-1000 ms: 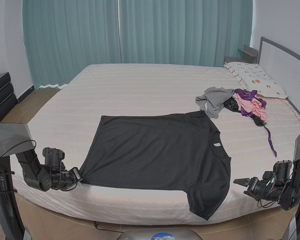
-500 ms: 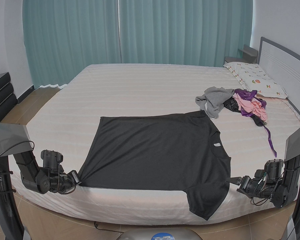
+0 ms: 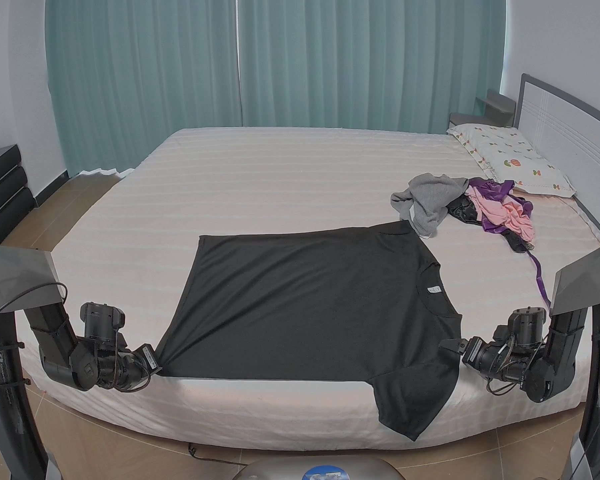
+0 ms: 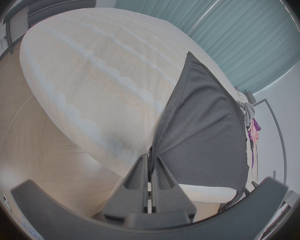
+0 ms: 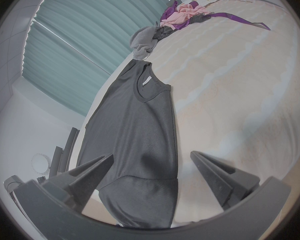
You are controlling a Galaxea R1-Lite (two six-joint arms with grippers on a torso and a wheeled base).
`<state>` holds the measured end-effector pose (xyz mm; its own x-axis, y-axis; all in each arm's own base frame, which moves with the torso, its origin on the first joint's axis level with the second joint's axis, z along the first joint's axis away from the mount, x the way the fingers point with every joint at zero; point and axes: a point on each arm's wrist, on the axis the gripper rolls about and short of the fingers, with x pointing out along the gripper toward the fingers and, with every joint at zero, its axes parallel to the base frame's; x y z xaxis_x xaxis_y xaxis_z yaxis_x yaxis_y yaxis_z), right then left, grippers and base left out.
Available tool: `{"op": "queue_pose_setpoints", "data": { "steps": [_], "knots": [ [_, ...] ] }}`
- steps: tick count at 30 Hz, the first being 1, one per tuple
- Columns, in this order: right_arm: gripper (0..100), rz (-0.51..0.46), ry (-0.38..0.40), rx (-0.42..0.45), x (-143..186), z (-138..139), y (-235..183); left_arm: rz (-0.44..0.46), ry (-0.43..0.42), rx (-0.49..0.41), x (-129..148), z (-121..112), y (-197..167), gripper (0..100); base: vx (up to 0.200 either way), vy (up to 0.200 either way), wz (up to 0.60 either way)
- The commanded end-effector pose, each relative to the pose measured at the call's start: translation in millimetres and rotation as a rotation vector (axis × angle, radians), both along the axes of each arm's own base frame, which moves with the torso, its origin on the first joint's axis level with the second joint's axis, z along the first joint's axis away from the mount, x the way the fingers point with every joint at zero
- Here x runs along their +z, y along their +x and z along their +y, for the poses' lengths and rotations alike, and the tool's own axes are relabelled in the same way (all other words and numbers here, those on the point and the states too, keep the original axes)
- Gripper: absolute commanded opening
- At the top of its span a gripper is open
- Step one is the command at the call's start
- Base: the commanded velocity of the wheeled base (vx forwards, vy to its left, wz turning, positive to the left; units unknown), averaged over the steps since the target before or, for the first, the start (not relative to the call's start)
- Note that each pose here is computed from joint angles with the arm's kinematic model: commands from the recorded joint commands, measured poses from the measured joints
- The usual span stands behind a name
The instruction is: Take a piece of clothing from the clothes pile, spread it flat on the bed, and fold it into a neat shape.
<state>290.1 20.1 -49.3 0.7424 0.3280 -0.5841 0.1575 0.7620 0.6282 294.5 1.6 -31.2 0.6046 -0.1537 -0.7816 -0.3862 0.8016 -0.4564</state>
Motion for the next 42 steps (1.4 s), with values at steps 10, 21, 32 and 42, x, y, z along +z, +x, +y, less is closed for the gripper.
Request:
{"op": "queue_pose_setpoints", "data": {
  "steps": [10,21,32,42],
  "knots": [
    [0,-0.004,-0.032,-0.063,-3.0,-7.9,3.2,0.023,0.003,-0.006,2.4,-0.6,-13.0,0,0.0,0.0,0.0],
    [0,-0.096,-0.026,-0.094,17.7,-18.3,16.8,0.052,0.001,-0.018,5.8,-3.7,-29.7,0,0.0,0.0,0.0],
    [0,-0.095,-0.027,-0.087,20.5,-16.6,53.3,0.015,-0.003,-0.009,6.3,-3.6,-19.7,0,0.0,0.0,0.0],
    [0,-0.06,-0.033,-0.076,19.3,-14.5,85.7,0.008,-0.004,-0.007,6.7,-3.6,-19.4,0,0.0,0.0,0.0]
  ]
}}
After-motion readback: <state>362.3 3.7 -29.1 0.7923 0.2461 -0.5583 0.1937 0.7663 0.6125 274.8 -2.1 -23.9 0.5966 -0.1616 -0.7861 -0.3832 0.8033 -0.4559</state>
